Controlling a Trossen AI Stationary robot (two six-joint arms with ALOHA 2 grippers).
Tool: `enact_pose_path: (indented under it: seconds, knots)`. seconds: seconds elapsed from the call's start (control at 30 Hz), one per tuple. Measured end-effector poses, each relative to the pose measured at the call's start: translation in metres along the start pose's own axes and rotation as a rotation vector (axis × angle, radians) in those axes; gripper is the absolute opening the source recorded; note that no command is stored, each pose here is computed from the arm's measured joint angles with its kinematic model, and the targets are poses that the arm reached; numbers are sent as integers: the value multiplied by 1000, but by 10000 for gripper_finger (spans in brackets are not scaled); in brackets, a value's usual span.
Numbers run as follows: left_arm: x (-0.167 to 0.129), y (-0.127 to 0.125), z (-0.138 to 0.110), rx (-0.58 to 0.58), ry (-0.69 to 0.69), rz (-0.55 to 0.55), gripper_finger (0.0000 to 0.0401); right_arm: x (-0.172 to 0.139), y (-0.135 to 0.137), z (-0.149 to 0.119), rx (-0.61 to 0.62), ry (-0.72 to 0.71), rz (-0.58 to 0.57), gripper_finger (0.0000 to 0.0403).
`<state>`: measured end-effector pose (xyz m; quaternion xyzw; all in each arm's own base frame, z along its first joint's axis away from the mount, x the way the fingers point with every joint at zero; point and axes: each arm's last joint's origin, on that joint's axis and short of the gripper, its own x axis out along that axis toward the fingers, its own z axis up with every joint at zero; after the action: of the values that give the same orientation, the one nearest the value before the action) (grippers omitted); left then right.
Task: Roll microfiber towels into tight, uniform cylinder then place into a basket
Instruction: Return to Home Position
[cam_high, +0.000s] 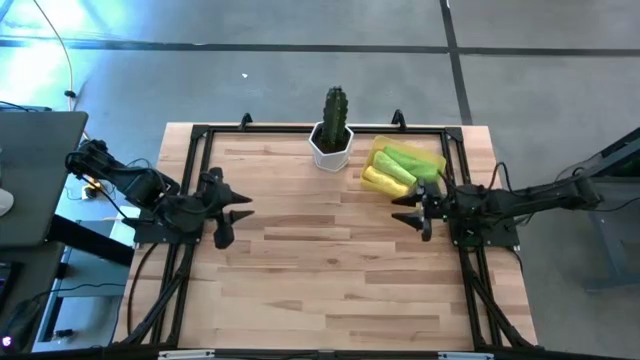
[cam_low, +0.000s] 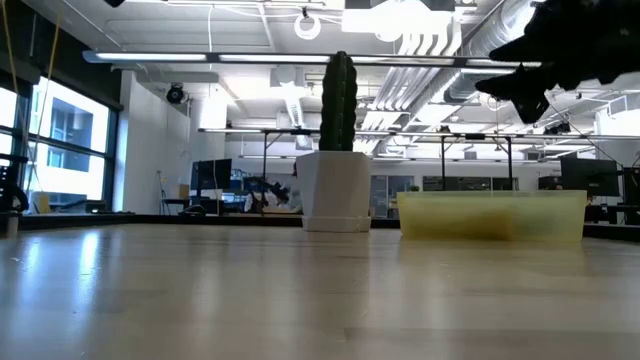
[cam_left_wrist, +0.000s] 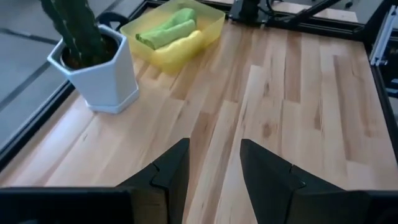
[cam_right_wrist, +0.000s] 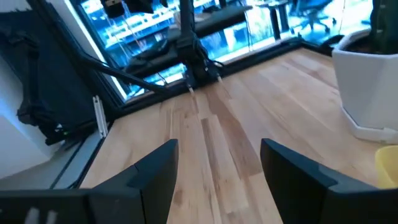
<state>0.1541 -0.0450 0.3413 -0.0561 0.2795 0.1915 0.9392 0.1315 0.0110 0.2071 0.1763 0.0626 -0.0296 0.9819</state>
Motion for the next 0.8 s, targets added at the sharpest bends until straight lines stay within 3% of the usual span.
enact_pose_path:
  seconds: [0.3, 0.6, 0.73, 0.8]
  knots:
    - [3, 7, -4, -93, 59, 38, 131, 0, -16, -42, 33, -73, 32, 220]
    - [8, 14, -5, -189, 75, 90, 131, 1, -17, -44, 18, -49, 9, 220]
    - [23, 14, -22, -193, 119, 120, 131, 1, -18, -47, 16, -20, -3, 220]
    - [36, 11, -33, -220, 126, 86, 131, 1, -19, -49, 14, -2, -11, 220]
